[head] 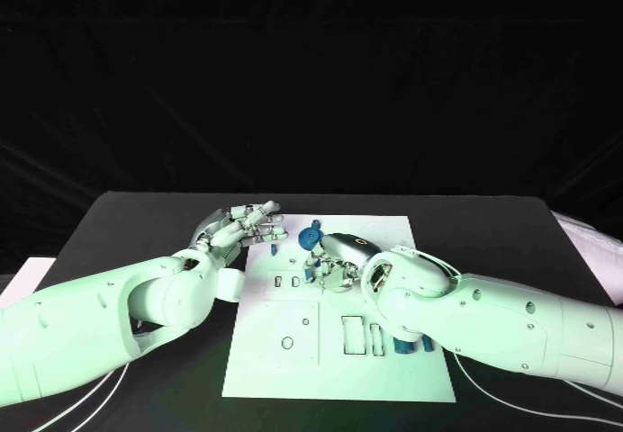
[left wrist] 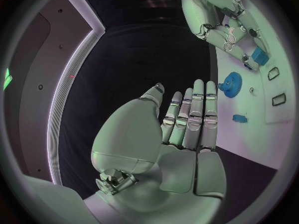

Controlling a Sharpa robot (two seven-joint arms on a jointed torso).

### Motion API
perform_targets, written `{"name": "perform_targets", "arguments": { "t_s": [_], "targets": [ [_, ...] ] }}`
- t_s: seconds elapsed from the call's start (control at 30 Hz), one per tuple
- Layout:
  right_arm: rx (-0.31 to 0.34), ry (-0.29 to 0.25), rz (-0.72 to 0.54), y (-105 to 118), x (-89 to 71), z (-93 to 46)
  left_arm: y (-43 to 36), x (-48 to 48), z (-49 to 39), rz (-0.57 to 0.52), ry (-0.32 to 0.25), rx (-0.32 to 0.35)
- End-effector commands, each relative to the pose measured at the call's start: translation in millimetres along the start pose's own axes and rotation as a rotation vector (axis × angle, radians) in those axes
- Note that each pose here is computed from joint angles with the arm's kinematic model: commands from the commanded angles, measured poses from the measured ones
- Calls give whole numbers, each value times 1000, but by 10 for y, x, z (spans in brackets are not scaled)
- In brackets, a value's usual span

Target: Assemble the parts on the task board

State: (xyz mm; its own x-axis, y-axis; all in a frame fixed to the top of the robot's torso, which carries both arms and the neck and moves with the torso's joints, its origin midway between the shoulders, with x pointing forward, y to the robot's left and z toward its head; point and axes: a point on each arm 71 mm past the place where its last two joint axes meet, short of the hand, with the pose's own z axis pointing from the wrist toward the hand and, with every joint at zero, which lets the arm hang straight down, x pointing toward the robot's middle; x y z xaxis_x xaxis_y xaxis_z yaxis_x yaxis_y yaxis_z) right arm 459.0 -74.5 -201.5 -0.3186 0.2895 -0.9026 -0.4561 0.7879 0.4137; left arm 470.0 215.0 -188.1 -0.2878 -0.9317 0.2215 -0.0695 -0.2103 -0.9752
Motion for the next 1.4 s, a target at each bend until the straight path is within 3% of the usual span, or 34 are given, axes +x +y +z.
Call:
{"name": "perform_targets", "arguments": {
  "t_s": [0.03,1.13,1.4],
  "targets": [
    [21,28,-34,-12,62,1,-12,32,1,-12,18,14],
    [16,105,-61,28,161,-8,-7,48,3,-17,26,10],
    [17,93,-67,27,154,-3,-5,50,4,-18,29,7]
  ]
}}
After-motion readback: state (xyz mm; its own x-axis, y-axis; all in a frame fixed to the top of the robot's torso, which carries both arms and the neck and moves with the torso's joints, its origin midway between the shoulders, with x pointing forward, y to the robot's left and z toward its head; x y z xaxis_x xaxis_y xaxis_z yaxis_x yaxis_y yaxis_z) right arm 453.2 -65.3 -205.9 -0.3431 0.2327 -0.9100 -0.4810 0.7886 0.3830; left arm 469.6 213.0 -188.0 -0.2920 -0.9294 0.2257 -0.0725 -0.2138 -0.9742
